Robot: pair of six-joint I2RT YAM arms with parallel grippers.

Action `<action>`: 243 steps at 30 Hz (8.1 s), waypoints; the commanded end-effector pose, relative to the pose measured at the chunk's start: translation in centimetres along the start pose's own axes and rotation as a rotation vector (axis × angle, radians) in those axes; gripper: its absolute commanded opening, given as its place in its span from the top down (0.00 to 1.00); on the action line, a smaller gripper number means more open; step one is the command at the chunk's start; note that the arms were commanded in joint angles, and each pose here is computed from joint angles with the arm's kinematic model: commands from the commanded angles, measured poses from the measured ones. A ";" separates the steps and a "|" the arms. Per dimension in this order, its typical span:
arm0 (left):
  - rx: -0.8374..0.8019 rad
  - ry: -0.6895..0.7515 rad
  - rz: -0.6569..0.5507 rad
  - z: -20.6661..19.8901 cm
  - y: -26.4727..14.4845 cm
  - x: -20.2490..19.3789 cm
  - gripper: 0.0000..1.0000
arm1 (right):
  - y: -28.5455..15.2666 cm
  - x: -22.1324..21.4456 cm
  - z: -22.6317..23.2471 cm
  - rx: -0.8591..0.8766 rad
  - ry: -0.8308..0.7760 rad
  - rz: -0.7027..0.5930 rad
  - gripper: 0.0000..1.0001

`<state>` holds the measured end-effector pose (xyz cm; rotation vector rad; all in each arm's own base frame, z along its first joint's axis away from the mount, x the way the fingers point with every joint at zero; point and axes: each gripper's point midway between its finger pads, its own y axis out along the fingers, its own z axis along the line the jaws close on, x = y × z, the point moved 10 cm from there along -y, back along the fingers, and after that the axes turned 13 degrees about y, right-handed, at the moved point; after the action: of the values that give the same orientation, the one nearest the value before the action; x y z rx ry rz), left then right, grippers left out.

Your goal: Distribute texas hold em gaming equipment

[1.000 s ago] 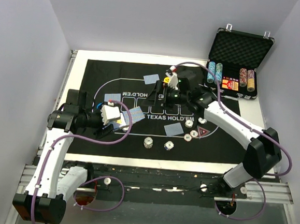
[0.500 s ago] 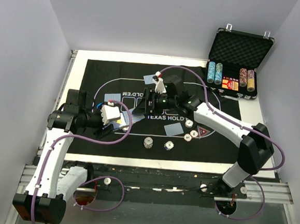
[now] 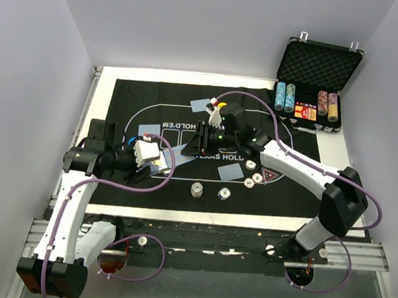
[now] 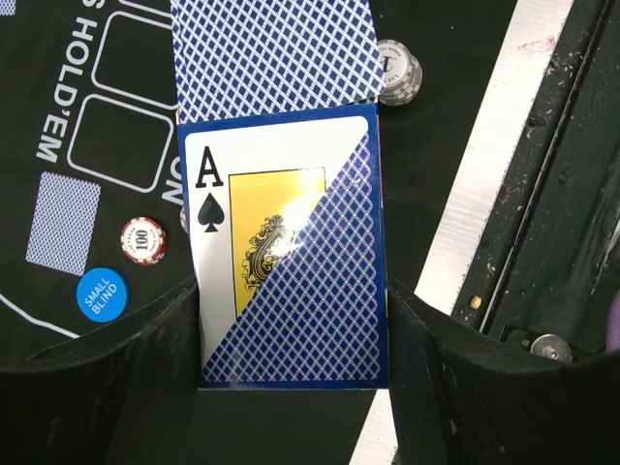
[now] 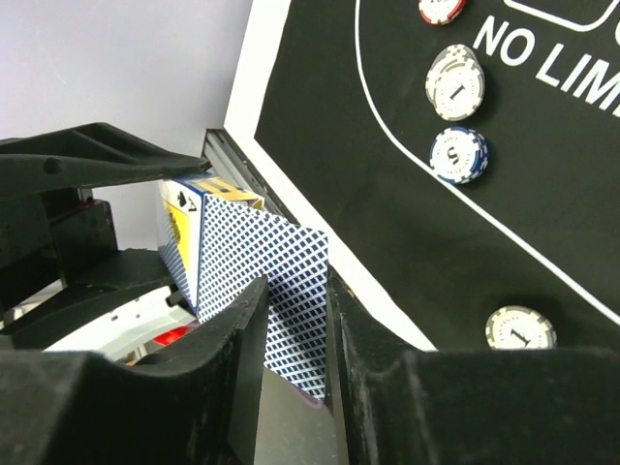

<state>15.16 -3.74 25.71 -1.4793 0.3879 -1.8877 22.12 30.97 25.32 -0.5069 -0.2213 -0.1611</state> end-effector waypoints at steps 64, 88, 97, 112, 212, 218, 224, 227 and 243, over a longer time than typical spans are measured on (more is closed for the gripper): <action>0.022 0.049 -0.065 0.0 -0.4 1.0 0.53 | 9.2 13.7 -6.0 0.247 0.210 -0.054 0.99; 0.021 0.049 -0.078 -0.1 -0.6 1.4 0.53 | 25.5 13.7 -10.7 0.187 0.242 -0.097 0.75; 0.019 0.044 -0.078 -0.3 -0.6 1.2 0.53 | 24.1 13.8 -9.9 0.107 0.197 -0.099 0.28; 0.021 0.043 -0.079 -0.3 -0.4 1.1 0.53 | 14.1 16.3 -6.4 0.037 0.103 -0.122 0.01; 0.021 0.023 -0.069 0.7 0.3 0.7 0.53 | -3.3 1.9 -0.9 0.183 0.043 0.012 0.82; 0.020 0.023 -0.071 0.7 0.4 0.6 0.53 | -4.9 3.3 0.1 0.220 0.042 -0.019 0.85; 0.021 0.024 -0.069 0.8 0.4 0.6 0.53 | -5.7 3.6 0.7 0.269 0.060 -0.013 0.89; 0.021 0.026 -0.069 0.8 0.4 0.6 0.53 | -6.1 4.0 0.9 0.289 0.061 -0.021 0.90; 0.022 0.034 -0.061 0.6 0.2 0.6 0.53 | -5.2 12.6 -3.2 0.329 0.169 -0.106 0.99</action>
<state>15.72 -3.91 25.66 -1.4825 0.3581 -1.8960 30.73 23.60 28.72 -0.1987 -0.1310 -0.2749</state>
